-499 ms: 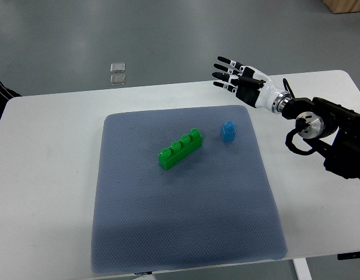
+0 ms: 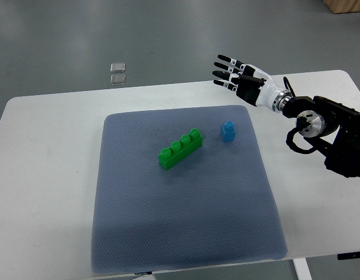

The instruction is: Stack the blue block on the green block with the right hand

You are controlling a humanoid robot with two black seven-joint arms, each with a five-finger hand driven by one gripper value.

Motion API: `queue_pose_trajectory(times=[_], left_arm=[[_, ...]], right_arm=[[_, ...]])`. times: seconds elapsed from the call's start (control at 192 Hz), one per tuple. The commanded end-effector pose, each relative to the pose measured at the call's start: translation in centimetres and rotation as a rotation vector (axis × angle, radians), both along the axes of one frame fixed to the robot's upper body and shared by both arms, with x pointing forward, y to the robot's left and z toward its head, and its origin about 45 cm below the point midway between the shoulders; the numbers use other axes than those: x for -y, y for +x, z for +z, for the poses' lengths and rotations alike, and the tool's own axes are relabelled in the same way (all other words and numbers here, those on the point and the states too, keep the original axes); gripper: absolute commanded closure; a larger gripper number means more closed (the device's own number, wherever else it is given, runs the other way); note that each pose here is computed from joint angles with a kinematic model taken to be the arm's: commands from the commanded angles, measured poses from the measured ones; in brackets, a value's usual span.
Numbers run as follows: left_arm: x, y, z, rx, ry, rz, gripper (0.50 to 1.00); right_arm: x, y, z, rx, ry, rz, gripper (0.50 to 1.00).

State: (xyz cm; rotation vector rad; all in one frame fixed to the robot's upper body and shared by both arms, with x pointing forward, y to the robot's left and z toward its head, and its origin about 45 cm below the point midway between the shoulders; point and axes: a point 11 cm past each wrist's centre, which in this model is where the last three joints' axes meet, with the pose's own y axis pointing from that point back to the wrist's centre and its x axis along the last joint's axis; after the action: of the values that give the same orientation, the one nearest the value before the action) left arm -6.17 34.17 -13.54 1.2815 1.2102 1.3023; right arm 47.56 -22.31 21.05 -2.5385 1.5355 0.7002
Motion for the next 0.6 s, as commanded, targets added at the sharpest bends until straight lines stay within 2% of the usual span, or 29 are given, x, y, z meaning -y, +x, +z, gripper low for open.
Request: queue_pose_trajectory(times=[0.0, 0.593], left_arm=[[-0.1, 0.0, 0.0, -0.001, 0.002, -0.004, 0.5], [0.0, 0.0, 0.0, 0.0, 0.0, -0.004, 0.5]], right_arm=[[0.2, 0.1, 0.1, 0.004, -0.008, -0.002, 0.576], [2.1, 0.6, 1.3, 0.042, -0.042, -0.01, 0.579]])
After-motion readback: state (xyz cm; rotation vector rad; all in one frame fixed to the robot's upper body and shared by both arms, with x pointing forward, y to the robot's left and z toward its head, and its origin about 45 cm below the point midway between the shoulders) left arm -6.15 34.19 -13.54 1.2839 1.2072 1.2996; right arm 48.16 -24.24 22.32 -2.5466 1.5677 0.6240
